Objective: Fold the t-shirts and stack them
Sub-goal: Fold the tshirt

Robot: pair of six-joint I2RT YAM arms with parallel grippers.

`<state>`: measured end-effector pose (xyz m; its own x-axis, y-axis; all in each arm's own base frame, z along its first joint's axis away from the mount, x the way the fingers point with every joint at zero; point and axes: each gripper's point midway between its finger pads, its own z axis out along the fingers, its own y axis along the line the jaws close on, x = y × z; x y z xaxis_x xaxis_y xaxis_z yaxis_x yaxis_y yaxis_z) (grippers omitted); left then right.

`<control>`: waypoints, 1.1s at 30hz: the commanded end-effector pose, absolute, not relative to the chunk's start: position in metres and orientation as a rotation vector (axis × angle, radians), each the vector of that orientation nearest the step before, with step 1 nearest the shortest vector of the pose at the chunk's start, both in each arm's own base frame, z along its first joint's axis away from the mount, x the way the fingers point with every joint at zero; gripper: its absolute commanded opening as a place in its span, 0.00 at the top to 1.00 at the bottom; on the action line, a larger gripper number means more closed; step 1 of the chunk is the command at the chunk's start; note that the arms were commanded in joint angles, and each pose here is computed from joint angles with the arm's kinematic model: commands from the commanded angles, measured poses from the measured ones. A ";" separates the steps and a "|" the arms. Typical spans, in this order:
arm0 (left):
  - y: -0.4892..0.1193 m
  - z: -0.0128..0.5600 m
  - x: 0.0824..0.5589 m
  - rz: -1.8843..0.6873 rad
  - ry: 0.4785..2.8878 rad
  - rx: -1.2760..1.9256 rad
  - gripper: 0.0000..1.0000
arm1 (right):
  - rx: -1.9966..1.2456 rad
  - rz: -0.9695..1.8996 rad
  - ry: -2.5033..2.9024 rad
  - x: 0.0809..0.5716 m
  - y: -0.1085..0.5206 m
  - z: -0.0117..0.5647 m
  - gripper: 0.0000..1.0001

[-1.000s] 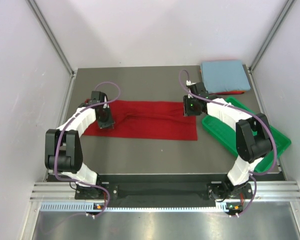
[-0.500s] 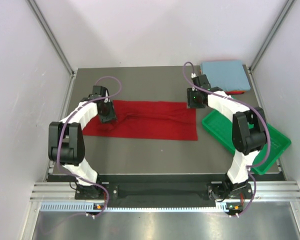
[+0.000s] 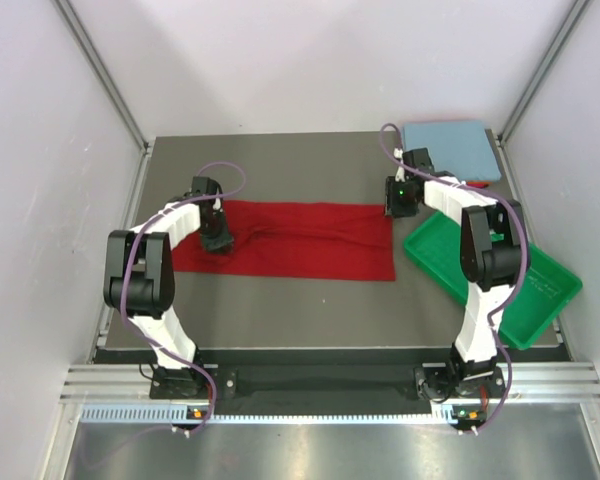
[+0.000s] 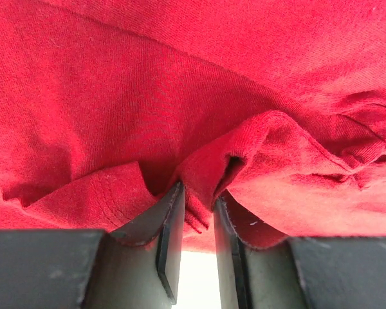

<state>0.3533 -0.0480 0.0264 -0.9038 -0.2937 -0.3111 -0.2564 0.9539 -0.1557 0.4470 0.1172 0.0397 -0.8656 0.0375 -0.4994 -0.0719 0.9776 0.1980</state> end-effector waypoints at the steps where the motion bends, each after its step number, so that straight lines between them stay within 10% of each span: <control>1: -0.045 0.016 0.353 -0.122 2.781 -0.421 0.71 | -0.094 0.393 2.500 0.474 0.126 0.057 0.65; 7: -0.035 0.011 0.353 -0.040 2.783 -0.437 0.71 | -0.104 0.412 2.463 0.488 0.123 0.059 1.00; 24: -0.023 0.008 0.347 0.057 2.771 -0.496 0.76 | -0.115 0.353 2.417 0.515 0.110 0.052 1.00; 29: -0.033 0.041 0.360 -0.037 2.722 -0.431 1.00 | -0.082 0.358 2.433 0.510 0.110 0.065 0.87; 33: -0.040 0.062 0.362 -0.096 2.709 -0.406 1.00 | -0.013 0.318 2.445 0.505 0.103 0.082 0.77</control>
<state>0.3539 -0.0392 0.0295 -0.8938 -0.3092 -0.3250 -0.2949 0.9509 -0.0936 0.4900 0.1137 0.0331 -0.8325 0.0227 -0.5535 -0.1296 0.9635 0.2344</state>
